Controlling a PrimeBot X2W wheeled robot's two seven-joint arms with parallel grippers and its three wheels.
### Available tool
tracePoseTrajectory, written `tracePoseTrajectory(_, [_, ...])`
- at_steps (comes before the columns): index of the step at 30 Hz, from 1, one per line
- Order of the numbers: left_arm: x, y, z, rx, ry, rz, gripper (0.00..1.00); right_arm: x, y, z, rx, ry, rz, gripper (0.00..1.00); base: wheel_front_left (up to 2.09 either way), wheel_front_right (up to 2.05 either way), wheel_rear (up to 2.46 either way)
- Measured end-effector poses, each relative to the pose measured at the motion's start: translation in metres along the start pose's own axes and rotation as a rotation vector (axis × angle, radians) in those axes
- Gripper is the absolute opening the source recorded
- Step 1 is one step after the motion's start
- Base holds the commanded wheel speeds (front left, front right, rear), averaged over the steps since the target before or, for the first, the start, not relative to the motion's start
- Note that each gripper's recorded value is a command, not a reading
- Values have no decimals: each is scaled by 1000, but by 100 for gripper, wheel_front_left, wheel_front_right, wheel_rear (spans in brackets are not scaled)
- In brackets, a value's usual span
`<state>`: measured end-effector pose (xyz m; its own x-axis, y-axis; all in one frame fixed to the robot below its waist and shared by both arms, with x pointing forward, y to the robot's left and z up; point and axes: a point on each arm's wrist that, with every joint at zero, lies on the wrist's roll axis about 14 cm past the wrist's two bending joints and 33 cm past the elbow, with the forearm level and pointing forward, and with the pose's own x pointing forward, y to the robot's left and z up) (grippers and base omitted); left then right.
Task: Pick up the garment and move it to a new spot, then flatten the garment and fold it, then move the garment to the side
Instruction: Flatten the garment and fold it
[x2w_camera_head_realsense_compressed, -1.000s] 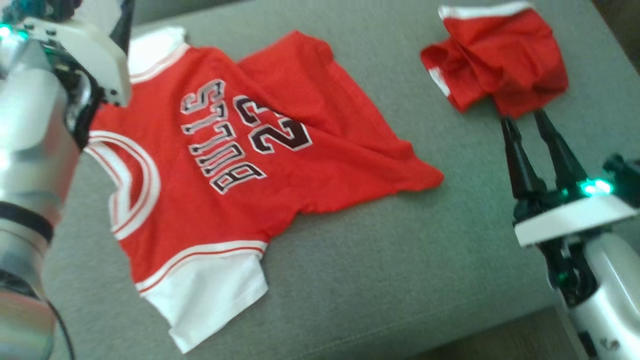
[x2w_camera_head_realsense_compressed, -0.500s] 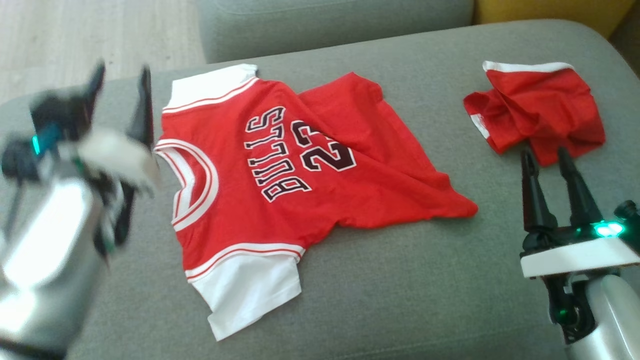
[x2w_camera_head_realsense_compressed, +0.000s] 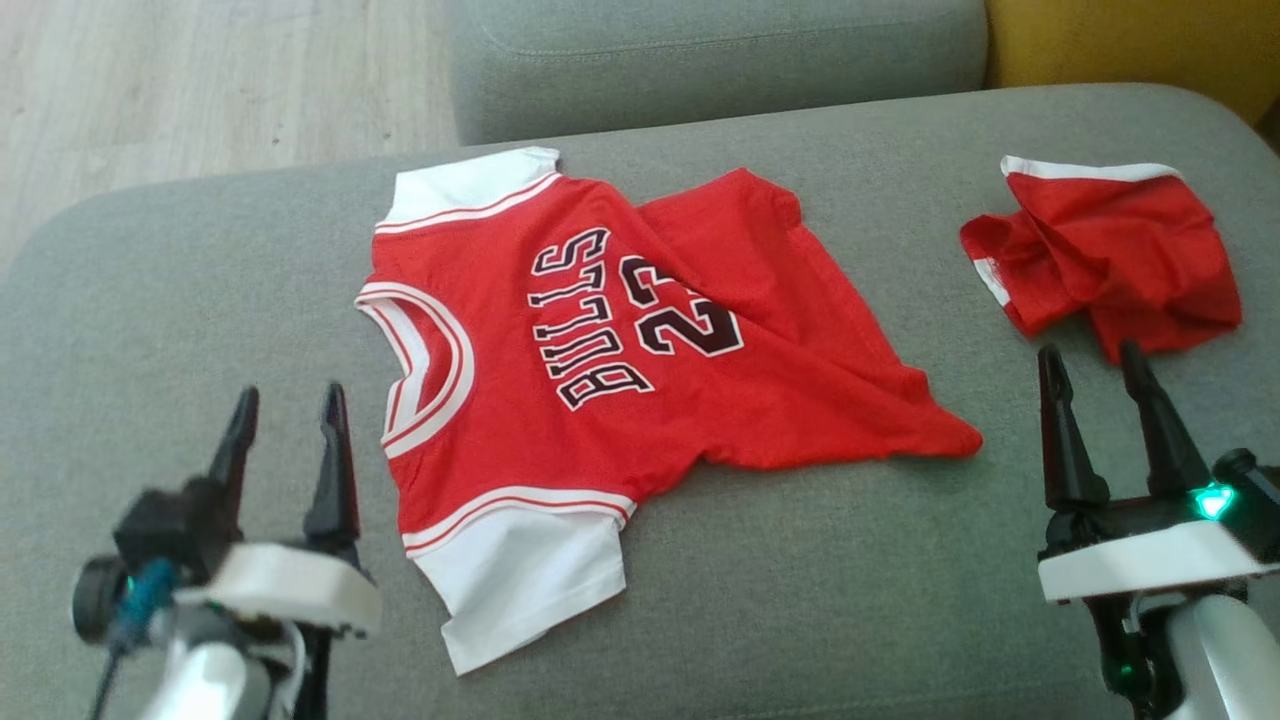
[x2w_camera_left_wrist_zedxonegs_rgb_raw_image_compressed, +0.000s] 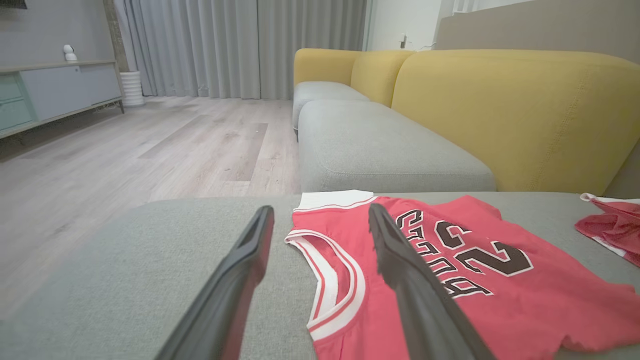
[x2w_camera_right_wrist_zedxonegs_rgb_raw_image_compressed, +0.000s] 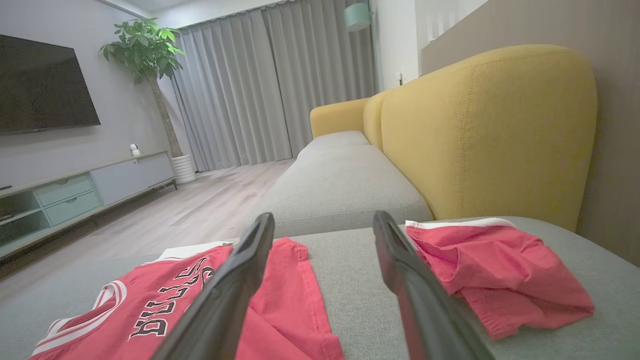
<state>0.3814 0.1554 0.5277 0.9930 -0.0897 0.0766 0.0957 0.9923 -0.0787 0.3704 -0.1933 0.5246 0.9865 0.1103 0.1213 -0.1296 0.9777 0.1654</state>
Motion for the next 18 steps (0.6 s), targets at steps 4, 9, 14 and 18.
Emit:
tracePoseTrajectory(4, [-15, -4, -3, 6, -6, 10, 100, 1, 2, 2, -14, -9, -1, 100, 0, 0, 0])
tracePoseTrajectory(9, [-29, -11, -15, -14, 20, 6, 100, -10, 4, -13, -18, 35, -3, 100, 0, 0, 0])
tracePoseTrajectory(14, [-28, -13, -12, -18, 3, -4, 100, -13, 3, -13, -26, 37, -5, 100, 0, 0, 0])
tracePoseTrajectory(18, [-26, -12, -10, -16, -9, -7, 100, -14, 2, -12, -30, 36, -8, 100, 0, 0, 0])
